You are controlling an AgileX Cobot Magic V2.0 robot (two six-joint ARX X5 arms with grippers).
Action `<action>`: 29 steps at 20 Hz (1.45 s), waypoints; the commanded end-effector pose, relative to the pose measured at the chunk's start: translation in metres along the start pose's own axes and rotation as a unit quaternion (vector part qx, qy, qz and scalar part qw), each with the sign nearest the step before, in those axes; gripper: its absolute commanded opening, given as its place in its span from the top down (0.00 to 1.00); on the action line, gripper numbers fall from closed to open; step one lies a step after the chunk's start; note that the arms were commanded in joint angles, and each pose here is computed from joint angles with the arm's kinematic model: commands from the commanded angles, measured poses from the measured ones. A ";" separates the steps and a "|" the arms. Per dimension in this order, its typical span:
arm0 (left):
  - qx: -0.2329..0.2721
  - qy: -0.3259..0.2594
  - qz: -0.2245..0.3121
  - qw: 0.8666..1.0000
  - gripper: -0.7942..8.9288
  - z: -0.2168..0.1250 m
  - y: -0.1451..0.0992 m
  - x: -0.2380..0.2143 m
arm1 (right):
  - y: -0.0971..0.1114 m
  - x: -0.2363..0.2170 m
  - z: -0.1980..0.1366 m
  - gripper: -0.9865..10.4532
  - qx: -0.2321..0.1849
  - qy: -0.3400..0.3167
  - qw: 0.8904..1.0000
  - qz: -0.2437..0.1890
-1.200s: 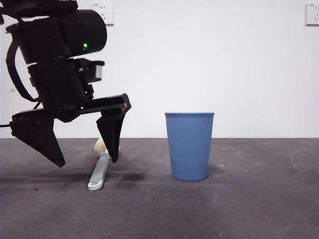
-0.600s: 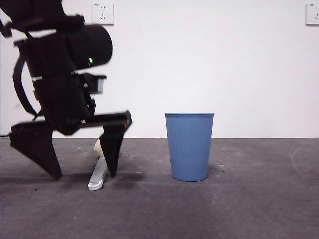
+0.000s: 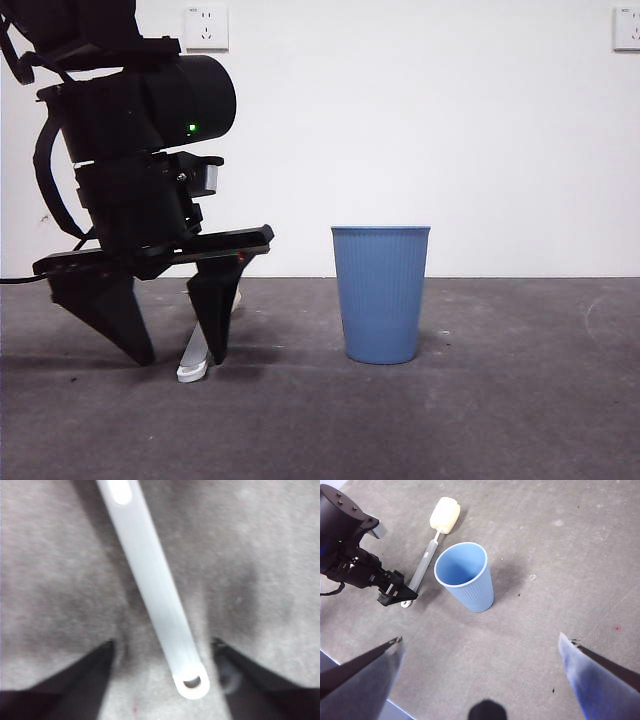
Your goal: Pick up the cup brush,pick up the cup,insert the brush into the cup,clean the cup,put the cup brush back,put the cup back to the fixed position on the table
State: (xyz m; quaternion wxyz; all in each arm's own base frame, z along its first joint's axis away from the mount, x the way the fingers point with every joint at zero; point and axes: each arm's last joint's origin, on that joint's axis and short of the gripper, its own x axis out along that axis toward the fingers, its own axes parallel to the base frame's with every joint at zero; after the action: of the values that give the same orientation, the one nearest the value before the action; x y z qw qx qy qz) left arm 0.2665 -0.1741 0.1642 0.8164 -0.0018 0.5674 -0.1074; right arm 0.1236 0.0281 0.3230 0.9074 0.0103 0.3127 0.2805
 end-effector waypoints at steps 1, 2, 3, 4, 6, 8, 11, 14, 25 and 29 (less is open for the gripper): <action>0.003 0.012 -0.003 1.000 0.92 -0.003 0.000 0.004 | 0.000 0.000 0.000 0.34 0.002 -0.002 1.000 0.001; 0.003 0.012 -0.003 1.000 0.92 -0.003 0.000 0.004 | 0.000 0.000 0.000 0.34 0.002 -0.002 1.000 0.001; 0.003 0.013 -0.003 1.000 0.92 -0.003 0.000 0.004 | 0.000 0.000 0.000 0.34 0.002 -0.002 1.000 0.001; 0.003 0.013 -0.004 1.000 0.92 -0.003 0.000 0.004 | 0.000 0.000 0.000 0.34 0.002 -0.002 1.000 0.001; 0.003 0.013 -0.004 1.000 0.92 -0.003 0.000 0.004 | 0.000 0.000 0.000 0.34 0.003 -0.002 1.000 0.001; 0.003 0.015 -0.003 1.000 0.92 -0.003 0.000 0.004 | 0.000 0.000 0.000 0.34 0.003 -0.002 1.000 0.001; 0.002 0.014 -0.001 1.000 0.92 -0.003 0.001 0.002 | 0.000 0.000 0.000 0.34 0.003 -0.002 1.000 0.001; -0.003 -0.009 -0.009 1.000 0.92 0.001 0.004 -0.011 | 0.000 0.000 0.000 0.34 0.003 -0.002 1.000 0.002; 0.056 -0.117 -0.034 0.991 0.92 -0.006 0.024 -0.119 | -0.001 0.015 0.012 0.34 -0.013 -0.026 0.995 0.100; 0.065 -0.199 -0.069 0.975 0.92 -0.030 0.033 -0.180 | -0.010 0.049 0.008 0.34 -0.003 0.008 0.990 0.138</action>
State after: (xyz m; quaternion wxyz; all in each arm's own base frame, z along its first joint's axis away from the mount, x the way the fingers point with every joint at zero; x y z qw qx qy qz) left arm 0.1854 -0.1071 0.3149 0.9016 -0.0153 0.3872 -0.1922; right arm 0.1655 0.0465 0.3036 0.8605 0.0461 0.3080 0.4032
